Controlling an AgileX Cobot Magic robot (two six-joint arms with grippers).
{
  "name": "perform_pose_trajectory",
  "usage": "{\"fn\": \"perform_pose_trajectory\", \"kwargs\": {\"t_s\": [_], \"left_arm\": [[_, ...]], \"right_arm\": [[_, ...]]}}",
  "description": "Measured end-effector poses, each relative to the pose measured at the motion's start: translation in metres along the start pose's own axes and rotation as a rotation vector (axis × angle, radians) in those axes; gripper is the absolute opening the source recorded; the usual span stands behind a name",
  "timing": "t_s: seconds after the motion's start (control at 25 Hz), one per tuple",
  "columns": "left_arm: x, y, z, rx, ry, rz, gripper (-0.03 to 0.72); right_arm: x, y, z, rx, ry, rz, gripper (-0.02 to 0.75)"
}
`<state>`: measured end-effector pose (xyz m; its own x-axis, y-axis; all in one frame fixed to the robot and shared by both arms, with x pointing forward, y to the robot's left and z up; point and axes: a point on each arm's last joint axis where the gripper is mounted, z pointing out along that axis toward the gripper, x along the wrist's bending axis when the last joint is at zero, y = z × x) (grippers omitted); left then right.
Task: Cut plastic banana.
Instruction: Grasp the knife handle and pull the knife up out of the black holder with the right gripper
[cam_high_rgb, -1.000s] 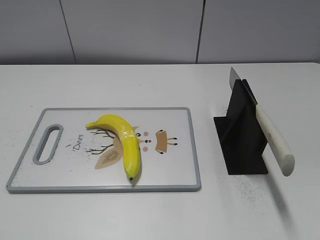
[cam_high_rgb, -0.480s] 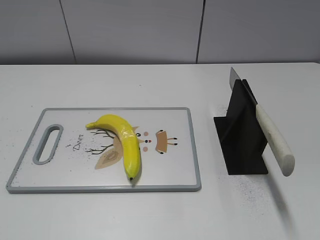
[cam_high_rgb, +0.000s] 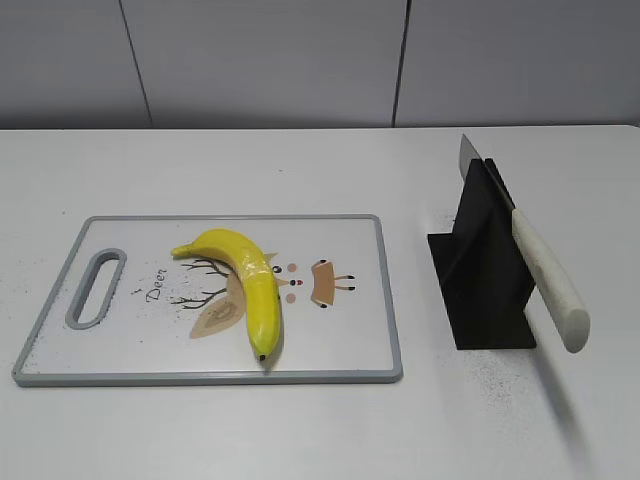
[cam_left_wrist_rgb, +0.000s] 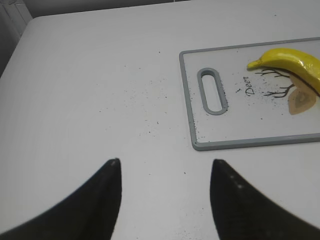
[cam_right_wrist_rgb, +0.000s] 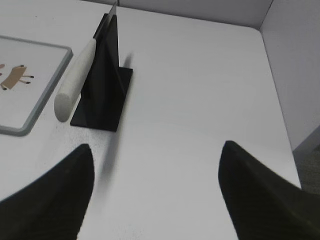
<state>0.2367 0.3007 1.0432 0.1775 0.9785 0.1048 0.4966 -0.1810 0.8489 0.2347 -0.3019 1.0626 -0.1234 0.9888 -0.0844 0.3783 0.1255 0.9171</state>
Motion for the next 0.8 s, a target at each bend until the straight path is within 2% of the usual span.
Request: {"fn": "perform_pose_trajectory", "kwargs": {"t_s": [0.28, 0.48, 0.68, 0.8], "left_arm": [[0.000, 0.000, 0.000, 0.000, 0.000, 0.000, 0.529], [0.000, 0.000, 0.000, 0.000, 0.000, 0.000, 0.529], [0.000, 0.000, 0.000, 0.000, 0.000, 0.000, 0.529], [0.000, 0.000, 0.000, 0.000, 0.000, 0.000, 0.529]], "right_arm": [[-0.004, 0.033, 0.009, 0.053, -0.012, -0.008, 0.589], [-0.006, 0.062, 0.022, 0.106, -0.013, 0.102, 0.589], [-0.006, 0.080, 0.044, 0.266, -0.009, 0.158, 0.589], [0.000, 0.087, 0.057, 0.352, 0.044, 0.187, 0.589]]}}
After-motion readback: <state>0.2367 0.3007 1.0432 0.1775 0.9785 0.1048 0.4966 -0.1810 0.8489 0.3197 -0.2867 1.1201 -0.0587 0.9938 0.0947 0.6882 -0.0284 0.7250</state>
